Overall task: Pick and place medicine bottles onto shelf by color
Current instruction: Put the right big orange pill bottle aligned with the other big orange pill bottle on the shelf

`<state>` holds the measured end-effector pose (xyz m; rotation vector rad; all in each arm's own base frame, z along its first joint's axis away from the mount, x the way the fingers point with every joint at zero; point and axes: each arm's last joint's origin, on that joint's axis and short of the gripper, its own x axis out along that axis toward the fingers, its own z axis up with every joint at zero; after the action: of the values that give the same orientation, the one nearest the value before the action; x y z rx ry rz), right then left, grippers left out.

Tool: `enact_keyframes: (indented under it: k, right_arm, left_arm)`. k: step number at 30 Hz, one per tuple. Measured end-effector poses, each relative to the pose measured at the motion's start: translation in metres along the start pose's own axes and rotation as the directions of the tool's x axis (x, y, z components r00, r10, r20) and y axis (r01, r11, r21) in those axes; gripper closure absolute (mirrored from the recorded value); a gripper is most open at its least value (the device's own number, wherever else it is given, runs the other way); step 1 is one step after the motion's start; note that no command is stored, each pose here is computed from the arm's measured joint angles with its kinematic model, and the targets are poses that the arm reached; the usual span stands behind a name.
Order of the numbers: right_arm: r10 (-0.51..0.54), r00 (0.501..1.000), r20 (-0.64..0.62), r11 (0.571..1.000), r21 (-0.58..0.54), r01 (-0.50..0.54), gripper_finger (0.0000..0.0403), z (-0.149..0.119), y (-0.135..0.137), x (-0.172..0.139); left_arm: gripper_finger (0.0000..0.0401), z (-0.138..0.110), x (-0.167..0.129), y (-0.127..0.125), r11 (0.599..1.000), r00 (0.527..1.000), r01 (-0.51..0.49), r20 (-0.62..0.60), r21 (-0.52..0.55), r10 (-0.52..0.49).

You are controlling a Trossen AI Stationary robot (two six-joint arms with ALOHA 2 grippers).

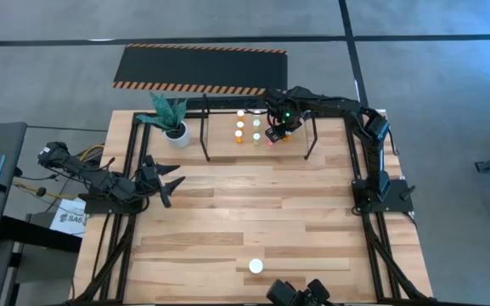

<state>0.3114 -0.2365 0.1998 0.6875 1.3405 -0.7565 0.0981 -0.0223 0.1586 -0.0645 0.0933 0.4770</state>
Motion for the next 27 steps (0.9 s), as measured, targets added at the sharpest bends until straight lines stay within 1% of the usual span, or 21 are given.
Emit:
enact_keyframes:
  k: [9,18,27]
  right_arm:
    - [0.000,1.000,0.008,1.000,0.015,0.000,0.0183,0.001,-0.002,0.000]
    - [-0.007,1.000,0.021,0.997,0.074,0.005,0.0183,0.004,-0.009,0.000]
    - [-0.005,1.000,0.026,0.995,0.099,0.002,0.0179,0.005,-0.011,0.000]
  left_arm:
    - [0.0193,0.000,0.000,0.000,1.000,1.000,0.000,0.000,0.000,0.000]
    - [0.0193,0.000,0.000,0.000,1.000,1.000,0.000,0.000,0.000,0.000]
    - [0.0193,0.000,0.000,0.000,1.000,1.000,0.000,0.000,0.000,0.000]
